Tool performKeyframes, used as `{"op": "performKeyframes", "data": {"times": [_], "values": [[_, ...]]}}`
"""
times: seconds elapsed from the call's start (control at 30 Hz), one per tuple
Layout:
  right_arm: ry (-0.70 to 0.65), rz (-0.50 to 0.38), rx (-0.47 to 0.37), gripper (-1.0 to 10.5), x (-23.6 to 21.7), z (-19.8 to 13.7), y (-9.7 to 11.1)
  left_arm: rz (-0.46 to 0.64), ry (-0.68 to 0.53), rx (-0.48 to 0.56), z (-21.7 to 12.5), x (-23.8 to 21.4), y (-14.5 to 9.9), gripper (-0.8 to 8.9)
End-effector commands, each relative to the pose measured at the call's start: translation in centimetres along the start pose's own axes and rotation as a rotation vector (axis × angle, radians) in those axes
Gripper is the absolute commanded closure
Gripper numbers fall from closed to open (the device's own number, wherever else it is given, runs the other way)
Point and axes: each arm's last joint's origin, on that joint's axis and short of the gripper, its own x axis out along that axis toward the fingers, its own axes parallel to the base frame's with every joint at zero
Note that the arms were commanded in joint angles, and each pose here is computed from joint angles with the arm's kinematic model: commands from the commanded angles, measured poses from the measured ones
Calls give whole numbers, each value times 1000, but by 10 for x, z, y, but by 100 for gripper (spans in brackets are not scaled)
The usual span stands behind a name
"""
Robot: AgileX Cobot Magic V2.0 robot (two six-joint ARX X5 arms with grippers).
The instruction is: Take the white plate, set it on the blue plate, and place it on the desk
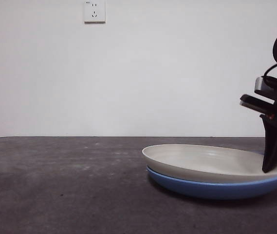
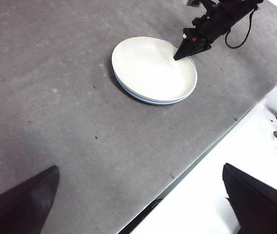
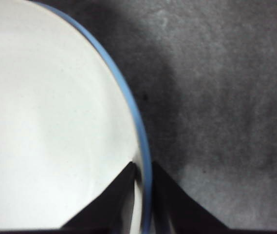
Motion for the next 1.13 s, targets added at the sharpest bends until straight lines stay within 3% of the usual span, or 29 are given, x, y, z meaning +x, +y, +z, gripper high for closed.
{"op": "performKeyframes", "data": {"times": [0.03,0.3,0.57,0.87,1.13], "values": [[-11,-18,-23,936,-7,7,5,-6,-17,31,2,-2,-1,250],[-47,130,-52,936,-33,26,37,-6,-26,40,3,-2,-1,250],[-59,198,-78,936,-28,23,72,-9,-72,64,8,-2,-1,250],[-10,232,-103,936,1,16,95,-9,-78,76,8,-2,-1,250],[70,200,-100,936,34,13,94,-9,-75,76,8,-2,-1,250]]}}
